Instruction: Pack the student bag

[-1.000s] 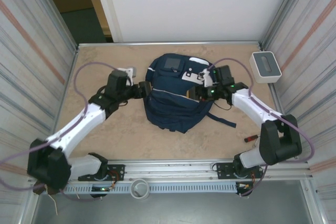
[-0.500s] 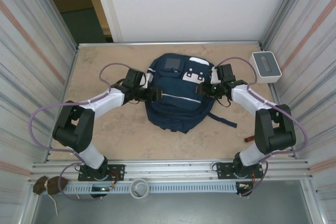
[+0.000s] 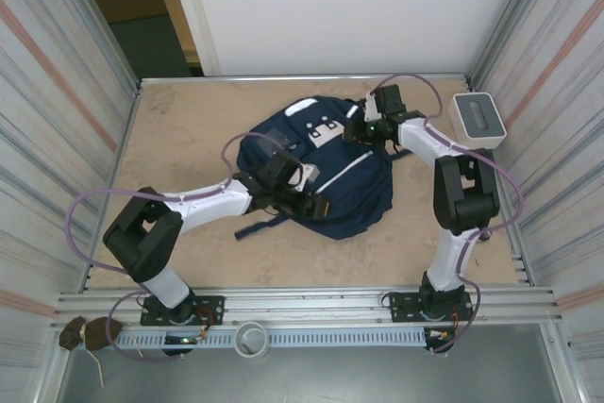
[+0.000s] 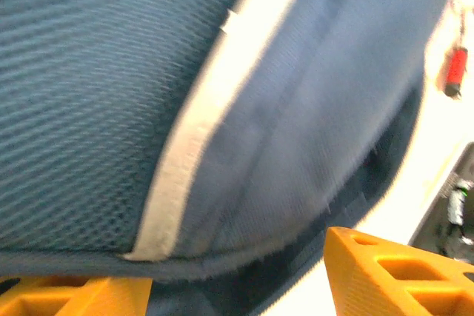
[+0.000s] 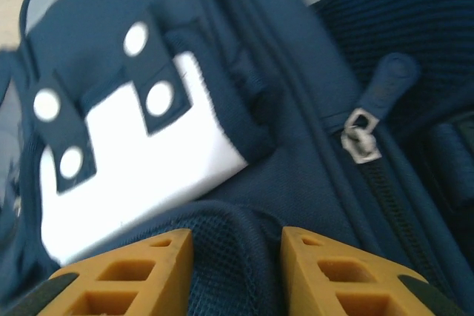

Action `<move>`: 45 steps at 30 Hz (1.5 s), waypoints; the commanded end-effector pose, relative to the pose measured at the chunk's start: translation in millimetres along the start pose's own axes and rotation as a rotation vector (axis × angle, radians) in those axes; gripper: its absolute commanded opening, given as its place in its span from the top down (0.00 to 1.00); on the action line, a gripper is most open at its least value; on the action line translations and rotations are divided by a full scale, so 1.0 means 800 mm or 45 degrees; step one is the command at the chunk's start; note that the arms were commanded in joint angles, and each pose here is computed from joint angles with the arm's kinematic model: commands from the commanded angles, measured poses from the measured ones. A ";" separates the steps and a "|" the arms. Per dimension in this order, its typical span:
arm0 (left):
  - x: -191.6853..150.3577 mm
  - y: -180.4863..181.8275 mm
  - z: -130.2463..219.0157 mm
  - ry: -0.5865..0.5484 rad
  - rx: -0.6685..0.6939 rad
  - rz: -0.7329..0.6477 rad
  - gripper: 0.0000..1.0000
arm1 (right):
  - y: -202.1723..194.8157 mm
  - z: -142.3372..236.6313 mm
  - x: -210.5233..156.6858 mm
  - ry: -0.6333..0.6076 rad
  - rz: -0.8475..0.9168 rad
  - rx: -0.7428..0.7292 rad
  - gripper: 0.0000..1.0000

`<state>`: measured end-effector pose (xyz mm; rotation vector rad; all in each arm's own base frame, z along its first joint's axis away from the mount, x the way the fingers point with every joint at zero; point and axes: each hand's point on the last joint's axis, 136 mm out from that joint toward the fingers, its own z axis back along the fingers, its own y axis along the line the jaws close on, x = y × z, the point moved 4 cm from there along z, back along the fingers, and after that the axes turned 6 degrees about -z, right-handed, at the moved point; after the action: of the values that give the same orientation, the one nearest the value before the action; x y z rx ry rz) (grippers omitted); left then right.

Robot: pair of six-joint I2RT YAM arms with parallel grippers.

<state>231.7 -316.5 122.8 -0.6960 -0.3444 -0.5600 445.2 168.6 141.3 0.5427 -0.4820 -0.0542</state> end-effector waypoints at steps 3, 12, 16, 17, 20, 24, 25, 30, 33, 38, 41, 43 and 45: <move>0.019 -0.053 0.034 -0.052 -0.106 -0.225 0.33 | 0.023 -0.013 0.000 0.137 0.088 -0.006 0.61; 0.021 -0.024 0.120 -0.228 0.360 -0.766 0.29 | 0.038 0.059 0.023 -0.007 0.166 -0.073 0.55; 0.023 -0.017 0.124 -0.302 0.479 -1.289 0.31 | 0.048 0.092 0.002 -0.037 0.170 -0.042 0.53; 0.017 -0.015 0.118 -0.282 0.490 -1.447 0.31 | 0.049 0.099 -0.008 -0.034 0.160 -0.026 0.53; 0.014 -0.003 0.103 -0.196 0.555 -1.761 0.27 | 0.046 0.114 -0.041 -0.012 0.127 0.029 0.52; 0.015 0.023 0.076 0.051 0.567 -1.966 0.25 | 0.037 0.128 -0.082 0.023 0.092 0.065 0.52; 0.016 0.031 0.069 0.101 0.571 -1.986 0.25 | 0.034 0.131 -0.093 0.036 0.083 0.069 0.52; 0.018 0.054 0.042 0.238 0.564 -2.037 0.27 | 0.020 0.137 -0.126 0.072 0.034 0.079 0.52; 0.021 0.059 0.030 0.266 0.555 -2.029 0.32 | 0.010 0.127 -0.139 0.110 -0.001 0.076 0.53; 0.022 0.060 0.020 0.278 0.514 -1.996 0.46 | 0.001 0.107 -0.140 0.138 -0.035 0.087 0.56; 0.021 0.054 0.021 0.253 0.469 -1.976 0.52 | -0.005 0.098 -0.135 0.141 -0.035 0.061 0.57; 0.023 0.053 0.019 0.249 0.463 -1.977 0.56 | -0.008 0.094 -0.132 0.142 -0.032 0.048 0.58; 0.027 0.053 0.018 0.255 0.464 -1.971 0.56 | -0.009 0.091 -0.130 0.148 -0.032 0.045 0.58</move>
<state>264.6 -280.4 115.9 0.1461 -0.7348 -1.9589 310.2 141.5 142.2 0.5657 -0.3417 -0.0484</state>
